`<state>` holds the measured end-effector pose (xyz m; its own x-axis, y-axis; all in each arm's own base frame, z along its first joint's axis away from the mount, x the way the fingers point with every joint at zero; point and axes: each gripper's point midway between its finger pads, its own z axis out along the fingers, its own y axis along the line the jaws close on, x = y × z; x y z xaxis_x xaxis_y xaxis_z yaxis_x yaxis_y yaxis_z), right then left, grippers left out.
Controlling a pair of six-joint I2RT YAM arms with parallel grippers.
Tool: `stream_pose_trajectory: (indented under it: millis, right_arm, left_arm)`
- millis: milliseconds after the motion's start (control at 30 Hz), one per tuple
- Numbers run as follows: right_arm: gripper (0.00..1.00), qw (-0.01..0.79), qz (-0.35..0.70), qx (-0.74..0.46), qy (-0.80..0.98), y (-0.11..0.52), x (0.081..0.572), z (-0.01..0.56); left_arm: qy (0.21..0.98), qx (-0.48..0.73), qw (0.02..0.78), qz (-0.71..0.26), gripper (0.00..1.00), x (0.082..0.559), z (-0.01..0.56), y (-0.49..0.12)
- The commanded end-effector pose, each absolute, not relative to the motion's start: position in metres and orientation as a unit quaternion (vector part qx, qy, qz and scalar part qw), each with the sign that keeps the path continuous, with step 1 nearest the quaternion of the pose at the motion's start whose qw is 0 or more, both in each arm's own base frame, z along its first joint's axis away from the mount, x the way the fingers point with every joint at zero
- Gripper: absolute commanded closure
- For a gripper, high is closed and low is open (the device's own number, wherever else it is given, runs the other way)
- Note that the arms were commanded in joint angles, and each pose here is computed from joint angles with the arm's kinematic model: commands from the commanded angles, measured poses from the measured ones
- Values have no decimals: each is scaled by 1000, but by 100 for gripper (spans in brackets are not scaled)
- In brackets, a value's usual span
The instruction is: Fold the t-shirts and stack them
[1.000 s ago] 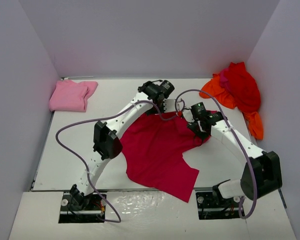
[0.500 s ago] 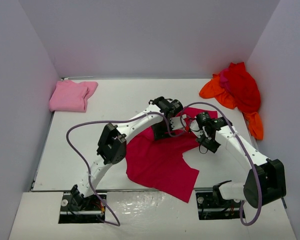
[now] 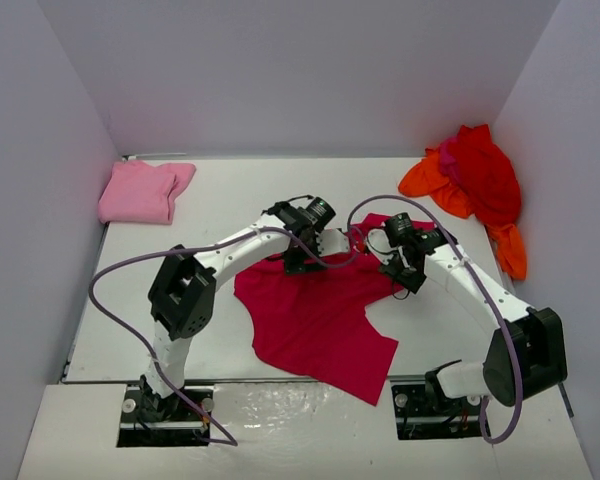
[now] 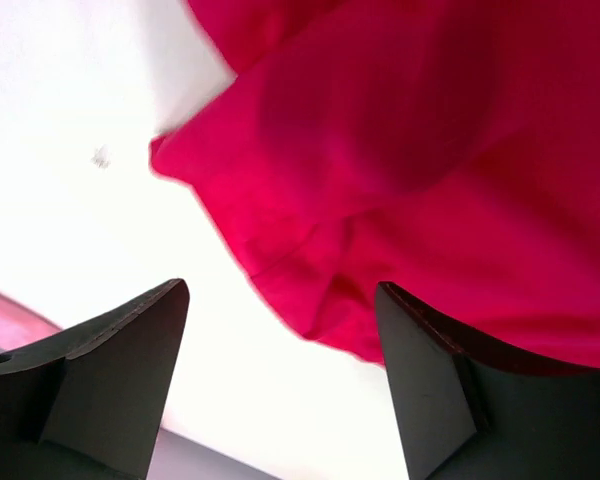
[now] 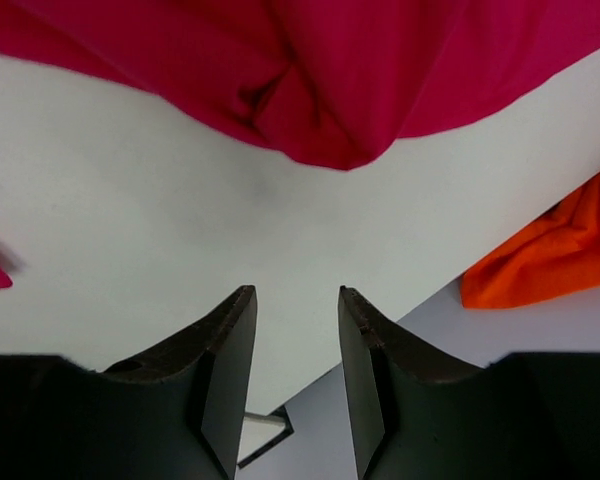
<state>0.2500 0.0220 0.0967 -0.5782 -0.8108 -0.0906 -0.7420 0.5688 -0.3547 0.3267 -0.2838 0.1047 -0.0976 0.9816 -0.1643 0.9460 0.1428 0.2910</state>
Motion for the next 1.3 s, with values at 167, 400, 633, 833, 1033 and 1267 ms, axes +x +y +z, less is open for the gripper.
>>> stream_pose_trajectory:
  millis: [167, 400, 633, 833, 1033, 1267]
  right_arm:
    - [65, 261, -160, -337, 890, 54, 339, 128]
    - [65, 250, -171, -340, 890, 53, 339, 128]
    - [65, 239, -172, -343, 892, 52, 337, 122]
    - [65, 233, -171, -345, 893, 52, 340, 118]
    - [66, 225, -157, -345, 898, 58, 345, 111]
    - [66, 221, -145, -349, 899, 60, 343, 106]
  left_arm:
    - [643, 734, 203, 84, 28, 387, 94, -235]
    - [628, 747, 200, 82, 28, 415, 83, -220]
    - [617, 754, 215, 72, 28, 425, 102, -227]
    - [602, 766, 216, 59, 28, 407, 132, -230]
    - [592, 776, 210, 62, 28, 406, 138, -225]
    - [590, 778, 208, 53, 27, 411, 125, -230]
